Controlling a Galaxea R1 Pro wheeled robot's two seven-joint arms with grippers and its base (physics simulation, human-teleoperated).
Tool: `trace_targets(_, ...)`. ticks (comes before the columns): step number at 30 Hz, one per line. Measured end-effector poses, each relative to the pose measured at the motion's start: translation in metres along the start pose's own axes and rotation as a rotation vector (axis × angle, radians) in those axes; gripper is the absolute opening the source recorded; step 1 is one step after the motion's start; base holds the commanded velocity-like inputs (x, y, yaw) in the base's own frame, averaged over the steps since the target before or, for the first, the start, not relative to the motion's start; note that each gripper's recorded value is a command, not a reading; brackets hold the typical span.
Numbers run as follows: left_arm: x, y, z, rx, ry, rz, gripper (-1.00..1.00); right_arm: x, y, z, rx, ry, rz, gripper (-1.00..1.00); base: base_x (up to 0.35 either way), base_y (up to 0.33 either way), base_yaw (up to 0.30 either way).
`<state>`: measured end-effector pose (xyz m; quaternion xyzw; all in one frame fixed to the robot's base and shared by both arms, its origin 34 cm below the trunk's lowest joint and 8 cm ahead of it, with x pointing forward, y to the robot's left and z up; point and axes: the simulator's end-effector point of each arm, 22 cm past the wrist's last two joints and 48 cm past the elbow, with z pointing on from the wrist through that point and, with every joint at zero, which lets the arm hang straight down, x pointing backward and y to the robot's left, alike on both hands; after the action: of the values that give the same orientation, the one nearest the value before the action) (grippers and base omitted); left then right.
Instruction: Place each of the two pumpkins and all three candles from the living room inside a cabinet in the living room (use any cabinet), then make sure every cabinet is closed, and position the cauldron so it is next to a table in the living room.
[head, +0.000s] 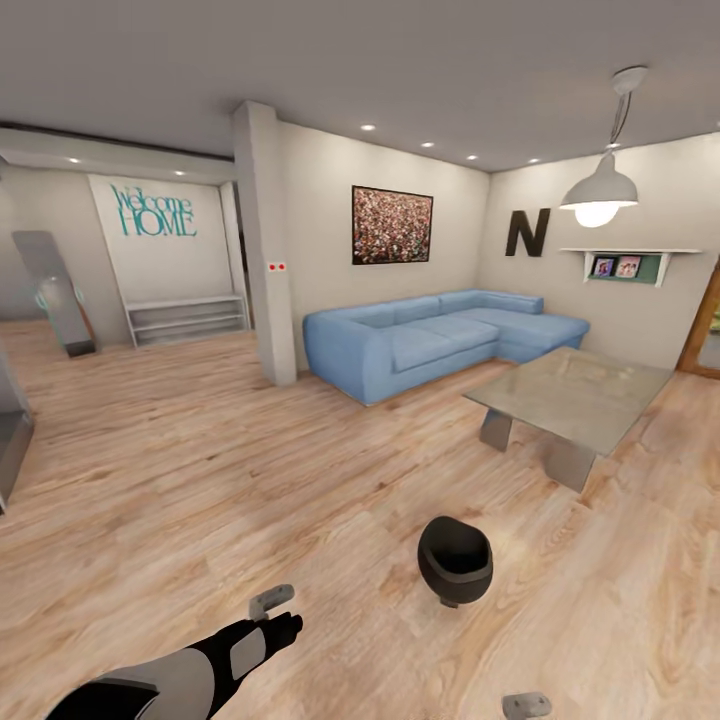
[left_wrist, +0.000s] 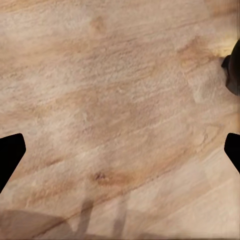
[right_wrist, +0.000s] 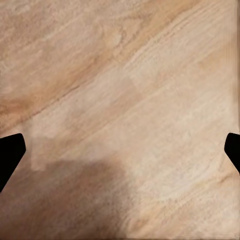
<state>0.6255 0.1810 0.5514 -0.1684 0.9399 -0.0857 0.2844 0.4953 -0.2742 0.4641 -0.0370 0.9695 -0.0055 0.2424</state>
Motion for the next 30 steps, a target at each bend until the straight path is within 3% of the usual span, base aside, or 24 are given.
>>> trace_targets(17, -0.0001, 0.0, -0.0001, 0.0, 0.0, 0.001, 1.0, -0.0005, 0.0001, 0.0, 0.0, -0.002, 0.003, 1.0, 0.011, 0.302, -0.261)
trace_targets(30, 0.0, 0.0, -0.0004, 0.0, 0.0, 0.001, 1.0, -0.0006, 0.0, -0.0003, 0.0, -0.003, 0.004, 1.0, 0.305, 0.151, -0.209)
